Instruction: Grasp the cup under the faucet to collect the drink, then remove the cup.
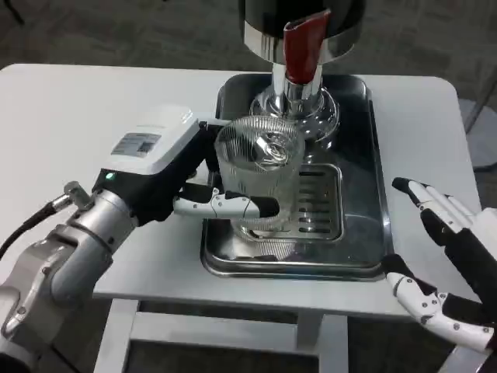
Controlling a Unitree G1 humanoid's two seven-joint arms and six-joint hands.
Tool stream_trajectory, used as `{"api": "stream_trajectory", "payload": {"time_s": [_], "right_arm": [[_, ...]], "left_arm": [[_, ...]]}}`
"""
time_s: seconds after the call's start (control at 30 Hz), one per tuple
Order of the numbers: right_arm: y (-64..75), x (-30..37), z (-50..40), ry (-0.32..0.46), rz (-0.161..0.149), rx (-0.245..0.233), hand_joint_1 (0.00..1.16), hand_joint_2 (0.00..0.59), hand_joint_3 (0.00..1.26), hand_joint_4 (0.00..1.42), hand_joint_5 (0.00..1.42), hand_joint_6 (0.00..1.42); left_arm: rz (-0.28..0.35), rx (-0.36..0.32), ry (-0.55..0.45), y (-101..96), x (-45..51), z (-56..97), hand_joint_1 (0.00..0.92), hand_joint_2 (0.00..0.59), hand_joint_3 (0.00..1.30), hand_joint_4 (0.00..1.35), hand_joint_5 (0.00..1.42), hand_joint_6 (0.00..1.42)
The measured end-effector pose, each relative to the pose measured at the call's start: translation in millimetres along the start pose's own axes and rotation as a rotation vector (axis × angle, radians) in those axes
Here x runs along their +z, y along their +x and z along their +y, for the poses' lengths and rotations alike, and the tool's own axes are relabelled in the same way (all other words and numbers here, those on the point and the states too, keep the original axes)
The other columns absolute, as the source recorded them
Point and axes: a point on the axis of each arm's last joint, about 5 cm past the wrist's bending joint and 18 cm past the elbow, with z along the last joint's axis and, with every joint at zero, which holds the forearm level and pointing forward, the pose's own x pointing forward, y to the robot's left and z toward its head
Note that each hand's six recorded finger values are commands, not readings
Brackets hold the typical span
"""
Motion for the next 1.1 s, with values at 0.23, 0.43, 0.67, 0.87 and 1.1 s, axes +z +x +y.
{"api": "stream_trajectory", "payload": {"time_s": [0.23,0.43,0.67,0.87,1.1], "right_arm": [[-0.3,-1.2,0.1,0.025,-0.004,-0.002,0.38,0.508,0.06,0.0,0.0,0.14],[-0.4,-1.4,0.4,0.033,-0.007,-0.008,0.39,0.508,0.07,0.0,0.0,0.15],[-0.2,-1.2,0.9,0.036,-0.008,-0.006,0.4,0.508,0.09,0.0,0.0,0.16],[0.2,-0.4,2.0,0.043,-0.012,0.001,0.4,0.508,0.09,0.0,0.0,0.16],[0.4,-0.6,2.3,0.052,-0.004,0.003,0.4,0.508,0.11,0.0,0.0,0.16]], "left_arm": [[-0.001,-0.069,0.014,1.4,1.3,2.1,0.12,0.091,0.41,0.17,0.31,0.5],[0.001,-0.078,0.023,2.2,2.5,4.5,0.119,0.097,0.31,0.08,0.26,0.42],[-0.013,-0.066,0.026,4.5,7.1,10.3,0.093,0.098,0.2,0.03,0.22,0.38],[-0.013,-0.062,0.014,6.3,10.7,15.5,0.092,0.102,0.2,0.02,0.22,0.38],[-0.011,-0.069,0.017,7.3,12.7,17.5,0.097,0.108,0.2,0.02,0.22,0.38]]}}
